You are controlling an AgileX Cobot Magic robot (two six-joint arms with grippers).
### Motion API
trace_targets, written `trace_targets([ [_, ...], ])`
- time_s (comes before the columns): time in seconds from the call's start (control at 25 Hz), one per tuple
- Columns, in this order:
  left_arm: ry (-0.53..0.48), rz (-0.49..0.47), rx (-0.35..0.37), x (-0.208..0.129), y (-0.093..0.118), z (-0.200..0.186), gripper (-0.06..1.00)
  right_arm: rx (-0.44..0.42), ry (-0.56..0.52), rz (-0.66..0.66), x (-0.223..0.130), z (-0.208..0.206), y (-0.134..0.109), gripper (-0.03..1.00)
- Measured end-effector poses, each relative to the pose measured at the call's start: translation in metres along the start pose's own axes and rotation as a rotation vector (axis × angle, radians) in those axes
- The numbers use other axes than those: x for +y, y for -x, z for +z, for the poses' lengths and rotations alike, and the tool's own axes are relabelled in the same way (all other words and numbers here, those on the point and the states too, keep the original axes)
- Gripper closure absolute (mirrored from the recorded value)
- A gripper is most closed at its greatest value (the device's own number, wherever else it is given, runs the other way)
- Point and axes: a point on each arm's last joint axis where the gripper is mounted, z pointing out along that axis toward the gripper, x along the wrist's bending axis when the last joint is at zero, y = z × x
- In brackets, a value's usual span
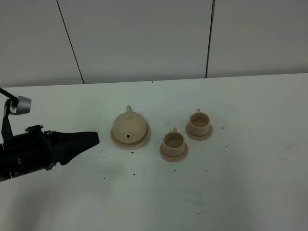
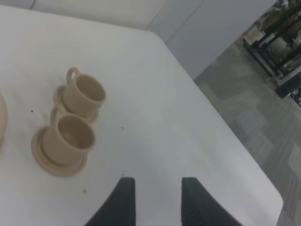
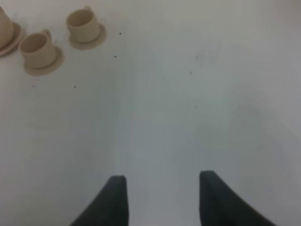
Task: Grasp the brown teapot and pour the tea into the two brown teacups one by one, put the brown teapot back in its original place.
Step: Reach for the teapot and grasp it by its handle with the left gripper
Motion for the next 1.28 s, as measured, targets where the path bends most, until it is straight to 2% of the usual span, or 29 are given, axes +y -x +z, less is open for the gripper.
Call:
trace_targets([
  [0.12,0.024,0.001,-0.005,0.022,0.002,0.0,0.64,0.0,0.0,0.0,0.0,0.0,0.0,0.64],
  [0.36,-0.032,0.051,0.019,0.064,0.008,-0.005,0.64,0.0,0.0,0.0,0.0,0.0,0.0,0.67],
  [0.52,-0.073,0.082,0.1,0.087,0.009,-0.011,0.64,0.0,0.0,0.0,0.0,0.0,0.0,0.7],
  [0.76,-0.072,0.166,0.261,0.103,0.0,-0.018,0.64,0.0,0.0,0.0,0.0,0.0,0.0,0.72],
  [1.0,-0.06,0.334,0.393,0.108,-0.011,-0.021,0.64,0.0,0.0,0.0,0.0,0.0,0.0,0.72],
  [1.16,-0.079,0.507,0.431,0.111,-0.015,-0.022,0.64,0.0,0.0,0.0,0.0,0.0,0.0,0.72],
  [1.28,-0.124,0.621,0.427,0.108,-0.023,-0.016,0.64,0.0,0.0,0.0,0.0,0.0,0.0,0.72],
])
